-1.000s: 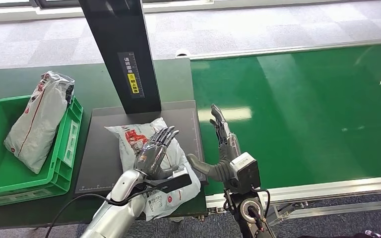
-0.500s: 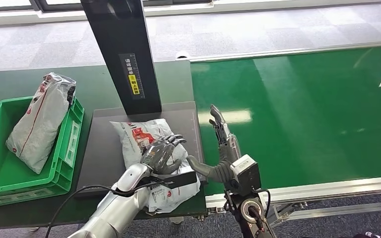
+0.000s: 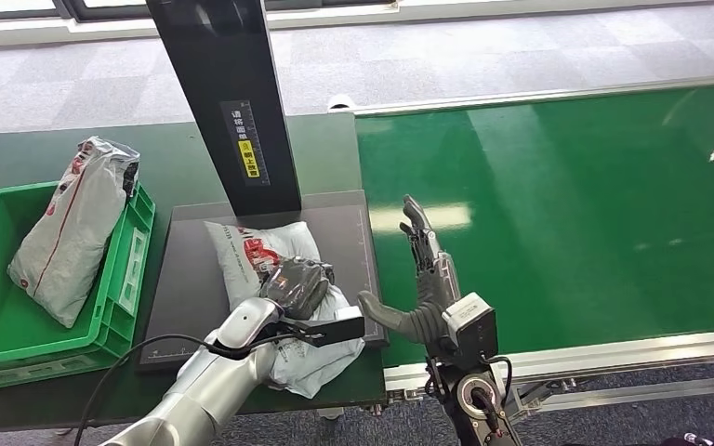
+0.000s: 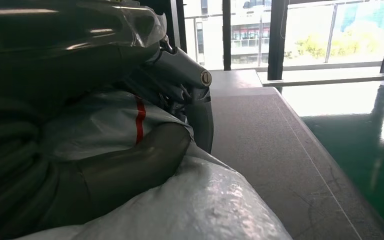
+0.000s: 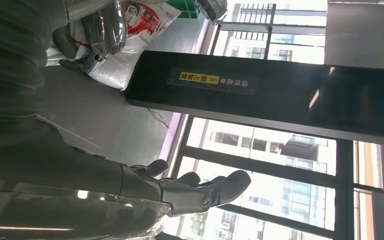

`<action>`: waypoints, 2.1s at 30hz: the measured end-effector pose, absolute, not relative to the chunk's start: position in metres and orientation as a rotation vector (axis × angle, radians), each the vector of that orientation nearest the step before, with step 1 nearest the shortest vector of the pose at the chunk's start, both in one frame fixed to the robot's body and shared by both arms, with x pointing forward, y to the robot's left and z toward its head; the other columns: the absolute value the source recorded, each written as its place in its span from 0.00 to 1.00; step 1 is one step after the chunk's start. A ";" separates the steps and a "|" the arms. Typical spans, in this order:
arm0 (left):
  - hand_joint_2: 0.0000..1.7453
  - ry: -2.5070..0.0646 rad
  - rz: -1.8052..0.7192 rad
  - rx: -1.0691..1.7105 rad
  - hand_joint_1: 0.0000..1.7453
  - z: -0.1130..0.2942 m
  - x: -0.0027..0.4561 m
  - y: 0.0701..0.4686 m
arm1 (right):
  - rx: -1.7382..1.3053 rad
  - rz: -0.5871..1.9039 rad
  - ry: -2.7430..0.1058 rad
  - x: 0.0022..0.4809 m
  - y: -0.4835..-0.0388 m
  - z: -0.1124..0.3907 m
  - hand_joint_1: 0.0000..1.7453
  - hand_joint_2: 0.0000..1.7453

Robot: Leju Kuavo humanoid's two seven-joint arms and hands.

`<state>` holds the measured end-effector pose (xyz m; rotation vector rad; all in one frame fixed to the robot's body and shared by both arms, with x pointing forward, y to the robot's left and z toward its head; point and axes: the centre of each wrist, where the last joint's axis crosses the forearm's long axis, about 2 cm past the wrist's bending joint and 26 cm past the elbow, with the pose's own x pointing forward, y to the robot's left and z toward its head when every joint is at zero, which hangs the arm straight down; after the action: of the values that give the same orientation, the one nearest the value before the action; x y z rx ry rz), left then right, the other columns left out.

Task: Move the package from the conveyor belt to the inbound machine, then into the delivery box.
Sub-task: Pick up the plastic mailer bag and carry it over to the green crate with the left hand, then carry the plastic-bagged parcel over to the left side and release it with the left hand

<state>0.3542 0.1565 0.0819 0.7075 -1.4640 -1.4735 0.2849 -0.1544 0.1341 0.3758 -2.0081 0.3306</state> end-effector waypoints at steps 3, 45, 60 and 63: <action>1.00 -1.470 -1.469 0.721 1.00 0.081 0.354 0.159 | 0.372 0.325 -2.004 0.283 -0.156 0.132 0.00 1.00; 1.00 -1.778 -0.122 1.377 1.00 0.282 0.444 0.425 | 0.255 0.215 -1.967 0.262 -0.176 0.112 0.00 1.00; 1.00 -1.301 -0.144 1.410 0.25 0.225 0.424 0.502 | 0.244 0.214 -1.958 0.261 -0.178 0.111 0.00 1.00; 1.00 -1.300 -0.129 1.375 0.00 0.222 0.423 0.505 | 0.248 0.220 -1.953 0.261 -0.177 0.111 0.00 1.00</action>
<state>0.4225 0.5049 0.2219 1.3753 -1.2997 -0.1288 0.2607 -0.1773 0.1113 0.2479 -1.9533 0.2197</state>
